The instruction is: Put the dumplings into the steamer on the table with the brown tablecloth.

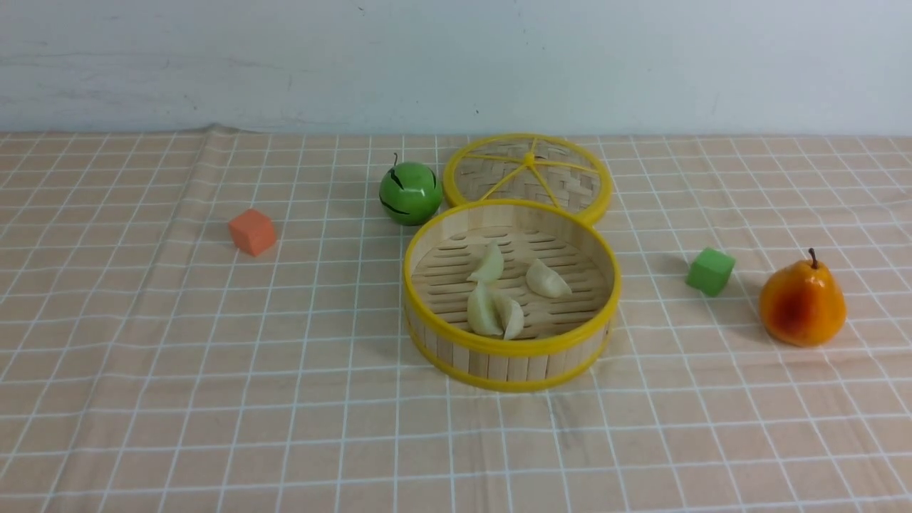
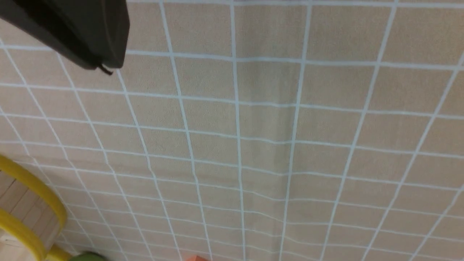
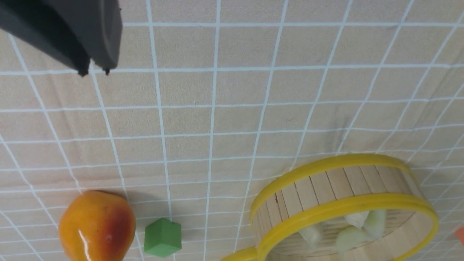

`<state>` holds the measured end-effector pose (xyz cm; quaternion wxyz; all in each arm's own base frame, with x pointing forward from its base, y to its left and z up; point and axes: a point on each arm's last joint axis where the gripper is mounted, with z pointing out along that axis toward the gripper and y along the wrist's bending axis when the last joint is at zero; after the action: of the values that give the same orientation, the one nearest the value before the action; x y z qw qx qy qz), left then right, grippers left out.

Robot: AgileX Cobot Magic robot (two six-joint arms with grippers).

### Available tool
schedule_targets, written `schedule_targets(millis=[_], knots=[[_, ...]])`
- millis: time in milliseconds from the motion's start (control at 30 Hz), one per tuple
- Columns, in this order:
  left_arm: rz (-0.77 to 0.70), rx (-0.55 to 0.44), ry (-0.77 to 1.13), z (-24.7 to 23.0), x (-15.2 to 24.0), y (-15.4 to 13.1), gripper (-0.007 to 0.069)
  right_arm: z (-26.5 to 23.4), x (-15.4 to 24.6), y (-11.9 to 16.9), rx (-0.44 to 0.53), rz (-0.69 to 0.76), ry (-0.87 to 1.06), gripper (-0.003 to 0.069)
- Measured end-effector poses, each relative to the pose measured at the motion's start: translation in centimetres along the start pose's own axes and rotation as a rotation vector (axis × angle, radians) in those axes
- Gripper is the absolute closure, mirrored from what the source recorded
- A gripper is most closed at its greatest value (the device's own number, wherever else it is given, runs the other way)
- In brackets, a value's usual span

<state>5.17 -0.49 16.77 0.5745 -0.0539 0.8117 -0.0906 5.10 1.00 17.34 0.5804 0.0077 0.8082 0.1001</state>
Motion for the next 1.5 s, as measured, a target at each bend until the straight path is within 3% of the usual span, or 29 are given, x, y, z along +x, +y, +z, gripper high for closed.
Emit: schedule_targets(millis=[1500], knots=[[0.02, 0.0, 0.001, 0.0, 0.01, 0.0, 0.0635, 0.0, 0.0, 0.0, 0.0, -0.001, 0.001, 0.0561]])
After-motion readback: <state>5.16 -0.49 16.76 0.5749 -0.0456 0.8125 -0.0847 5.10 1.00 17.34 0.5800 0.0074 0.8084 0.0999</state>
